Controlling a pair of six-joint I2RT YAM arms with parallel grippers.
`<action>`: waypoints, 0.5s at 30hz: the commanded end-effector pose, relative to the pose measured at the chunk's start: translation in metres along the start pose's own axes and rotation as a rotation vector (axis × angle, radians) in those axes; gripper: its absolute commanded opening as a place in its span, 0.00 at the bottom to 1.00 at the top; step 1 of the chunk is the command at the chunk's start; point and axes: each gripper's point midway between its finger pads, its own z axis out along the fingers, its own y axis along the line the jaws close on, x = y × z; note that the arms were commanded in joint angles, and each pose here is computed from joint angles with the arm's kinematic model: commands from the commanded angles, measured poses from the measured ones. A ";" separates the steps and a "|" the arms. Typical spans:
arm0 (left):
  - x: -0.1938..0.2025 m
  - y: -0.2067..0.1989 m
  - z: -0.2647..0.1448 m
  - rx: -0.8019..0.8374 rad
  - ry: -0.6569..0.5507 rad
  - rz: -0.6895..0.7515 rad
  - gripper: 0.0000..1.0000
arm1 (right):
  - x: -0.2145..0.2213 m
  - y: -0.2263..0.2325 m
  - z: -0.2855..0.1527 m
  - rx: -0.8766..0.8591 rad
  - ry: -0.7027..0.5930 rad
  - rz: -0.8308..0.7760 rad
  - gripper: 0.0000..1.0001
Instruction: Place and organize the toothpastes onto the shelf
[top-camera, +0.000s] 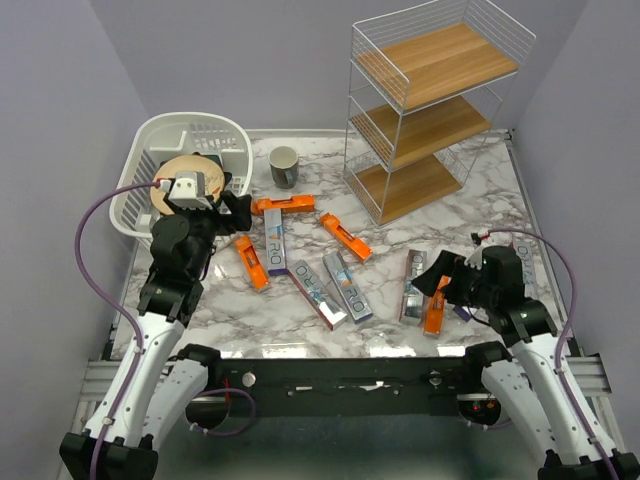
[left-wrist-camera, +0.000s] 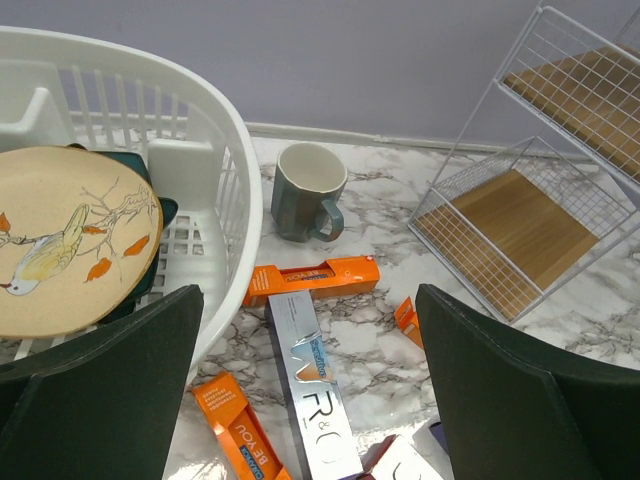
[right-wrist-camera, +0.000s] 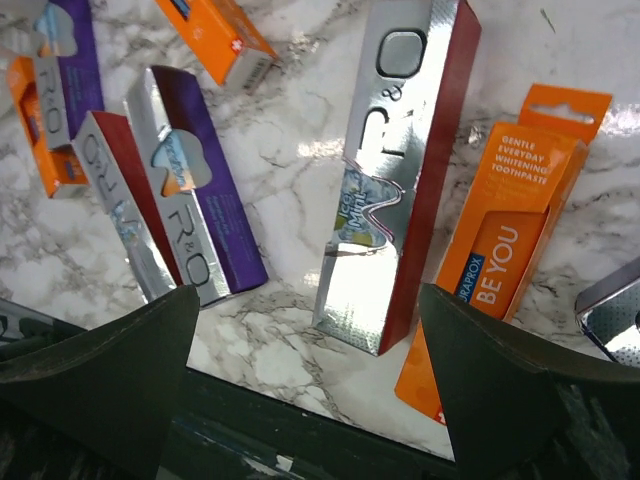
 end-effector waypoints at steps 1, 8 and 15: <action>-0.002 0.008 -0.007 -0.028 -0.031 0.031 0.99 | 0.011 -0.009 0.017 0.089 -0.026 0.022 1.00; 0.002 0.005 -0.009 -0.004 -0.027 0.028 0.99 | 0.026 -0.014 0.038 0.261 -0.038 -0.049 1.00; 0.003 0.003 -0.007 0.005 -0.034 0.031 0.99 | 0.049 0.001 0.046 0.343 -0.047 -0.125 1.00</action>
